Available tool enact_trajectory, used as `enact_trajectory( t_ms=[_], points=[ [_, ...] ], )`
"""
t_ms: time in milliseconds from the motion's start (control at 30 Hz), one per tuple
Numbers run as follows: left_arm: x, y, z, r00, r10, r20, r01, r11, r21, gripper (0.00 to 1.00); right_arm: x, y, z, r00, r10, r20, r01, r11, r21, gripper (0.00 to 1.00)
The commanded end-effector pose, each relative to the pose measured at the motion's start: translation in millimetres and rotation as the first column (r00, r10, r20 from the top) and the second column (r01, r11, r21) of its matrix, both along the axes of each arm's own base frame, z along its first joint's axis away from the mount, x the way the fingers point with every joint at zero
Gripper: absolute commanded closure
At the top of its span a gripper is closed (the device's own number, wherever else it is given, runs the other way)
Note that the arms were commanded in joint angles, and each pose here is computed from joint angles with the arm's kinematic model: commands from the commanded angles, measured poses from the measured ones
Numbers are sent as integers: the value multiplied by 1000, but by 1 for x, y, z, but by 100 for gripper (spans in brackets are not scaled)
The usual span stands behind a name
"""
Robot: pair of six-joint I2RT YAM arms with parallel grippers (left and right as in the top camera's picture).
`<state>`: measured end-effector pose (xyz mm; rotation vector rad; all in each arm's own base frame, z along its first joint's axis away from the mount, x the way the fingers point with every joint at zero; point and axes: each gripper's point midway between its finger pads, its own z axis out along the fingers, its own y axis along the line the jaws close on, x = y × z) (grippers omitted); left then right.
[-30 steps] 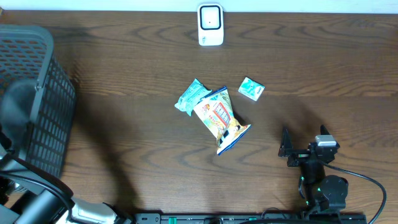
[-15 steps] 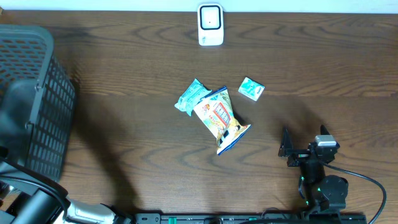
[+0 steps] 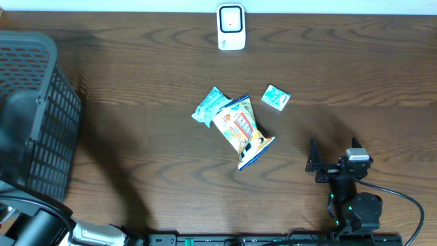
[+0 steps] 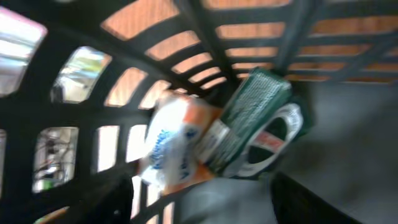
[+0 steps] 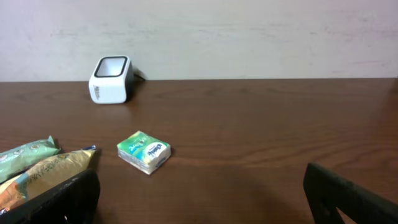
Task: Scan the item barcode
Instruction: 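Lower the left gripper into the basket toward the dark green Zam-Buk box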
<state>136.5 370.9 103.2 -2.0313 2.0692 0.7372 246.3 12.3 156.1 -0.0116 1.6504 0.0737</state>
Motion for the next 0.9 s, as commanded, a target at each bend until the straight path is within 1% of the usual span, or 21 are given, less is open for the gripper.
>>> enact_trajectory(
  t_ms=[0,233,500,633,700,867],
  points=[
    [12,1,-10,997,-67,46,68,997,-37,33,0,2,-1,1000,7,-3,-7,1000,-12,1],
    [14,5,-11,996,-75,46,77,997,-24,32,0,2,-1,1000,7,-3,-7,1000,-12,1],
    [14,6,-35,997,-74,24,76,995,-68,32,0,2,-1,1000,7,-3,-7,1000,-12,1],
    [20,15,-34,995,-95,34,96,995,-36,32,0,2,-1,1000,7,-3,-7,1000,-12,1],
    [23,18,-33,991,-128,34,129,991,-29,32,0,2,-1,1000,7,-3,-7,1000,-12,1],
    [26,20,-32,990,-131,46,132,991,-18,32,0,2,-1,1000,7,-3,-7,1000,-12,1]
  ],
)
